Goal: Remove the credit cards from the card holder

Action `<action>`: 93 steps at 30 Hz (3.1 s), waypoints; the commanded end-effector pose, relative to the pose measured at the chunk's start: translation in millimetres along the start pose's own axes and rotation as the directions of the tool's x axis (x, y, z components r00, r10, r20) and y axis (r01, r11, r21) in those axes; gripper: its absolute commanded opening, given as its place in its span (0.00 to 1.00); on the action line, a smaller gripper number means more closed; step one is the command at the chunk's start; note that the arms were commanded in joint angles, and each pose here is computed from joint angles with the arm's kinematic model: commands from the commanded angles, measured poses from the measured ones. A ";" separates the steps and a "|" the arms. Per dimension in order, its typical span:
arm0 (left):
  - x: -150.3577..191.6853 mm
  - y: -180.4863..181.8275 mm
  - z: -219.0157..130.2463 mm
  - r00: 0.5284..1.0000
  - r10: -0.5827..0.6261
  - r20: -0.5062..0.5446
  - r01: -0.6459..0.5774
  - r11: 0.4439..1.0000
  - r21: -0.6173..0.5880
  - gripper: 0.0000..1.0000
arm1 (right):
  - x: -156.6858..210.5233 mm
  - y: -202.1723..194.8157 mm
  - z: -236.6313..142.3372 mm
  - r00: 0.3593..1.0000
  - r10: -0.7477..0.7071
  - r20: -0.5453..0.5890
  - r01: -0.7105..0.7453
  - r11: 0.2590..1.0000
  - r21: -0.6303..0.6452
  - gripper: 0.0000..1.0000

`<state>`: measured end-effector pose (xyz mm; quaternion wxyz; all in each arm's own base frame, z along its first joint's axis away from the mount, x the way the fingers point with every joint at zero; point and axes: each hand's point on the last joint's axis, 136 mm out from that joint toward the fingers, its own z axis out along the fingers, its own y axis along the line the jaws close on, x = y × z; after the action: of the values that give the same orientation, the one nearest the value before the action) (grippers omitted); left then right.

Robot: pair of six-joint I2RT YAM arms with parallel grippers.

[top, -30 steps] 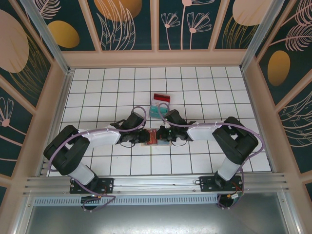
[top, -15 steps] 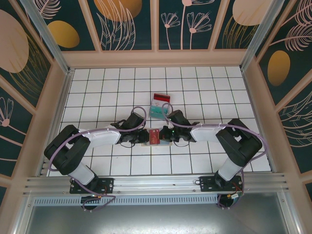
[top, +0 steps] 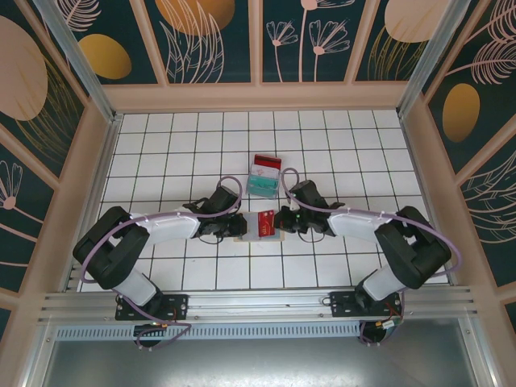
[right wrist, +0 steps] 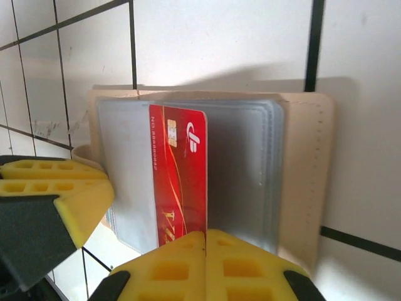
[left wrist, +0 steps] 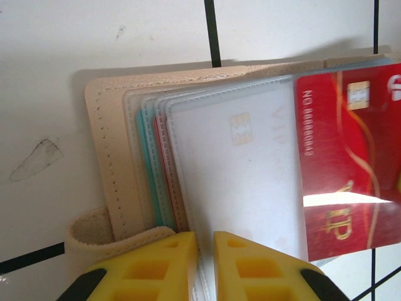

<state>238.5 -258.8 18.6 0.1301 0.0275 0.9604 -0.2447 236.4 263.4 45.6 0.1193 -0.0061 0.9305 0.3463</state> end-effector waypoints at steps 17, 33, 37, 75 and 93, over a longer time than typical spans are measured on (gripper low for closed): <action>1.4 2.1 -7.2 1.000 0.009 -0.010 -0.009 0.999 -0.033 0.19 | -57.7 43.9 -91.6 0.879 -0.465 0.103 0.446 0.880 0.162 0.00; -38.5 -20.8 -56.5 0.982 0.023 0.186 -0.022 1.000 -0.009 0.62 | -146.4 82.3 -96.9 0.427 -0.898 -0.106 0.825 0.338 0.453 0.00; -43.1 -12.3 -68.9 0.971 0.014 0.240 -0.003 0.999 -0.047 0.86 | -156.2 89.8 -79.4 0.333 -0.927 -0.174 0.856 0.220 0.468 0.00; -38.5 19.6 -93.1 0.943 -0.033 0.331 0.077 0.990 -0.119 0.98 | -190.2 50.3 0.0 0.177 -0.894 -0.411 0.855 -0.067 0.515 0.00; -34.3 22.6 -92.6 0.942 -0.053 0.332 0.092 0.990 -0.105 0.98 | -223.4 30.6 4.0 0.318 -0.867 -0.384 0.769 -0.001 0.639 0.23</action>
<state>251.8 -197.0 93.3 0.2776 -0.0464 0.9411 -0.1875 430.9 281.9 102.7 0.3230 -0.5165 0.7734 -0.1752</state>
